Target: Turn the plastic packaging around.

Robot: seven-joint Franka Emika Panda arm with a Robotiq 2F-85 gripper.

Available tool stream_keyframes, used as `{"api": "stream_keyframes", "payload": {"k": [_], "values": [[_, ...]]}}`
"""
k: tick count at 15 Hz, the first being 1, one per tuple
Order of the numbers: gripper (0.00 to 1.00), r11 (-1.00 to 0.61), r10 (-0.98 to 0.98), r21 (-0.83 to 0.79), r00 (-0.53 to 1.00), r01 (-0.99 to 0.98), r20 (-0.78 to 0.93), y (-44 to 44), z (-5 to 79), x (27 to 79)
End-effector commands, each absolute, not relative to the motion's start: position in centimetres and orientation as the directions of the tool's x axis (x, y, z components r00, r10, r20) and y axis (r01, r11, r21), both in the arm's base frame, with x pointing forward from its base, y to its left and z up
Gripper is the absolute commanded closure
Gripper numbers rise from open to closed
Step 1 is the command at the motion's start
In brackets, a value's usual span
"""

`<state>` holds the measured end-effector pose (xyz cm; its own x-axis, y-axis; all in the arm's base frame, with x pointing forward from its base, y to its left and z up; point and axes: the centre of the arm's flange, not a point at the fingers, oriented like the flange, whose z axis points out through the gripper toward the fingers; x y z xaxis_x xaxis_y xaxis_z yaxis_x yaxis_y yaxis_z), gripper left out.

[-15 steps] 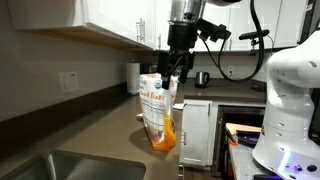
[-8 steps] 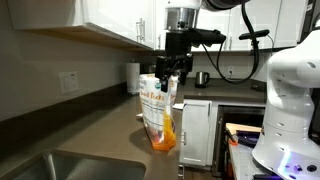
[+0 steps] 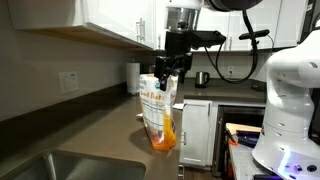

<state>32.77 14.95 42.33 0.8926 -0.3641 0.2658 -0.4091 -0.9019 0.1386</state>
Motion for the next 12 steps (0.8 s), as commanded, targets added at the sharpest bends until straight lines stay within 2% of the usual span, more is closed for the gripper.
{"api": "stream_keyframes", "payload": {"k": [1,5,10,12], "values": [[0.31,-0.885,-0.369,0.162,0.871,-0.436,0.326,14.6,41.7,33.5],[0.59,-0.883,-0.349,0.194,0.873,-0.428,0.342,14.7,40.9,33.9],[0.91,-0.895,-0.216,0.303,0.913,-0.327,0.346,13.8,41.0,34.4],[0.99,-0.902,-0.154,0.335,0.929,-0.271,0.337,13.2,41.3,34.7]]}}
